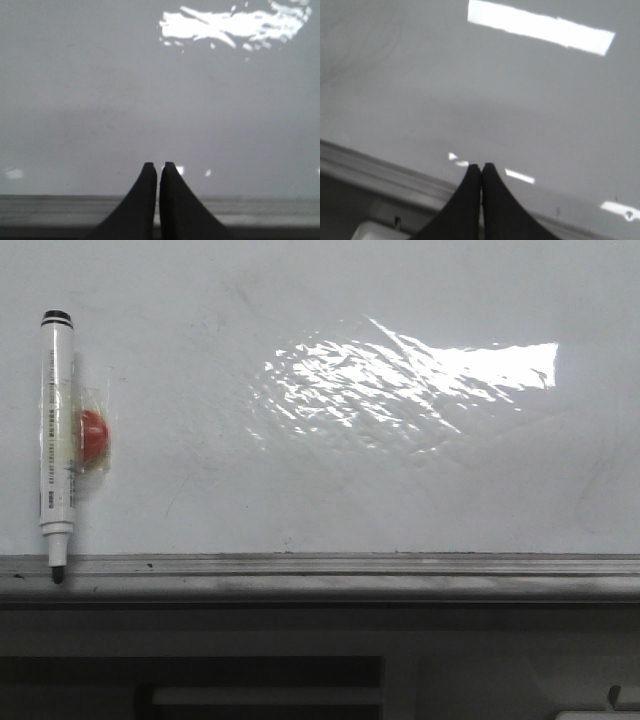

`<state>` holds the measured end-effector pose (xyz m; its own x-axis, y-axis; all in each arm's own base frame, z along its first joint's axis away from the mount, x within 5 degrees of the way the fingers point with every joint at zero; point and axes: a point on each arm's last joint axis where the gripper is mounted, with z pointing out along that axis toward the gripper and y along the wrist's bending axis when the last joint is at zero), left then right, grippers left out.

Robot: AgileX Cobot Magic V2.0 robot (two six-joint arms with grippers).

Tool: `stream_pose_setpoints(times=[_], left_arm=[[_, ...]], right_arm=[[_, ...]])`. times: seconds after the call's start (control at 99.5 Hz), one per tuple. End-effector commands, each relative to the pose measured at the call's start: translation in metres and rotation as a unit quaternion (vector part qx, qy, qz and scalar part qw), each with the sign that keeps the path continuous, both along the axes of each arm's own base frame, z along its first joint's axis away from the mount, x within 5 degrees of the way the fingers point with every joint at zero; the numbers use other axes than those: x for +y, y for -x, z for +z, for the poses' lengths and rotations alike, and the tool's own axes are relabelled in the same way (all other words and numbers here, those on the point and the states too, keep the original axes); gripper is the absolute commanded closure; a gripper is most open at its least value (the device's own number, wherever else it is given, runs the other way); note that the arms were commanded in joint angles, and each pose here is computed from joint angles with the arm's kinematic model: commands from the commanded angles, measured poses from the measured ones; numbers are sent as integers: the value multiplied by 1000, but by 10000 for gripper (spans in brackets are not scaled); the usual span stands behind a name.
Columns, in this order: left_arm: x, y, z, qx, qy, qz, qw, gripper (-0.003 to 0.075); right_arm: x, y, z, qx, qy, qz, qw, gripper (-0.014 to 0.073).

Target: Write number 9 on whiteboard

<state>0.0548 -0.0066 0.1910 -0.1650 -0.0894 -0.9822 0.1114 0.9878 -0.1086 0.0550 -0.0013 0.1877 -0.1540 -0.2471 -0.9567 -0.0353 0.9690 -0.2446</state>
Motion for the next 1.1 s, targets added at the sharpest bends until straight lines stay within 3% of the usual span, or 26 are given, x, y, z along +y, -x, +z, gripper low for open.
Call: stream_pose_setpoints(times=[0.0,0.06,0.221,0.332,0.432,0.512,0.633,0.723,0.884,0.965,1.085], left_arm=[[-2,1,14,-90,115,-8,989,741],[-1,1,20,-113,187,-5,976,741],[3,2,26,-121,346,10,930,741],[1,4,34,-109,341,-4,934,741],[-4,8,53,-94,276,-26,956,741],[-7,9,70,-52,188,-33,980,741],[-8,1,99,15,119,-27,992,738],[-10,-13,117,51,93,-30,994,689],[-22,-39,128,128,9,-82,988,438],[-33,-47,126,166,26,-133,977,372],[-53,-52,123,187,80,-212,956,373]], right_arm=[[3,-1,13,-115,-74,10,991,657],[1,0,21,-157,-178,4,971,657],[-2,1,24,-170,-305,-10,937,657],[-3,2,32,-172,-363,-10,916,656],[1,6,53,-165,-356,14,920,656],[9,10,72,-121,-306,42,943,656],[16,11,94,-31,-212,65,975,653],[17,6,108,16,-174,65,983,587],[17,-10,129,50,-159,61,984,265],[18,-17,135,66,-159,60,983,138],[18,-25,135,86,-160,58,982,123]])
